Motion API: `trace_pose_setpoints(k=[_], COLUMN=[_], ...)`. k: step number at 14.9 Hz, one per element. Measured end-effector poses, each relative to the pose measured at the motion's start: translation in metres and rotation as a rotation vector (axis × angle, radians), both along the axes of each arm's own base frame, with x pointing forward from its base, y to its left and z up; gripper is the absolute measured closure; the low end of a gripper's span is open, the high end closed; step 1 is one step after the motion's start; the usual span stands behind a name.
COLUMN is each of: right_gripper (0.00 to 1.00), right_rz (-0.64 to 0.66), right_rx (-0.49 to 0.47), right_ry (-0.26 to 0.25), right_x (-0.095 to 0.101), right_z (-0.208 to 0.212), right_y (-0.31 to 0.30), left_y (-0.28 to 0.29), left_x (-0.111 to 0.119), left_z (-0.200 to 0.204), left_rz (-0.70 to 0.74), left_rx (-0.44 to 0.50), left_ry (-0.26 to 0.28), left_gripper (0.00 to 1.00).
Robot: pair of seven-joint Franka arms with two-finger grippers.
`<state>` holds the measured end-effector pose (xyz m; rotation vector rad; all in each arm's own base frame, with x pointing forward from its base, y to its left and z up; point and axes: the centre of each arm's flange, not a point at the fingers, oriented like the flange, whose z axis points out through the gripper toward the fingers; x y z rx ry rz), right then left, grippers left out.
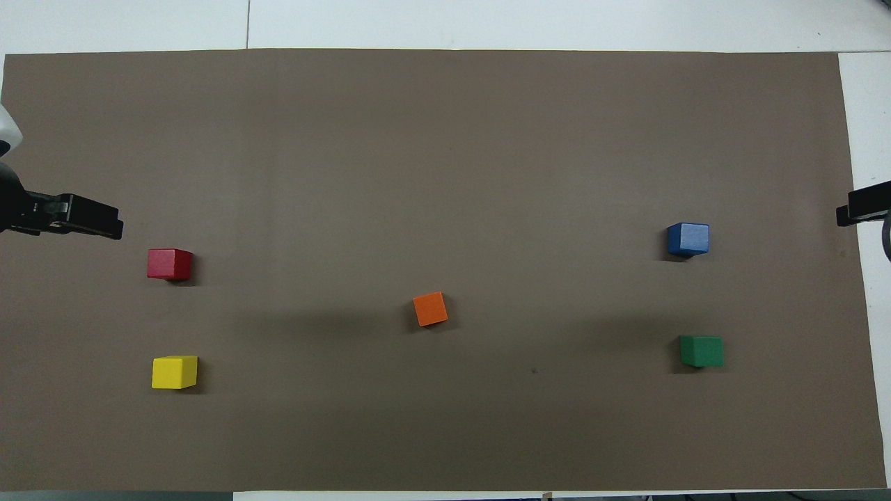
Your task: Transfer red block to right arm and stack on blue block
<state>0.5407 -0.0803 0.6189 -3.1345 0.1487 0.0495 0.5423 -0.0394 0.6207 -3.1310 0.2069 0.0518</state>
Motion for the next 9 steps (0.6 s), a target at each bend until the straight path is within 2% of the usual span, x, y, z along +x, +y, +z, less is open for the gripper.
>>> trace_pose_setpoints(k=[9], right_gripper=[0.0], right_rz=[0.0], right_rx=[0.0], right_ry=[0.0], right_x=[0.0], right_z=[0.0], right_y=[-0.0001], left_y=[0.0024], left_x=[0.0004], left_z=[-0.0021], left_rz=[0.007], left_rx=[0.0], left_ry=[0.002], left_gripper=[0.0])
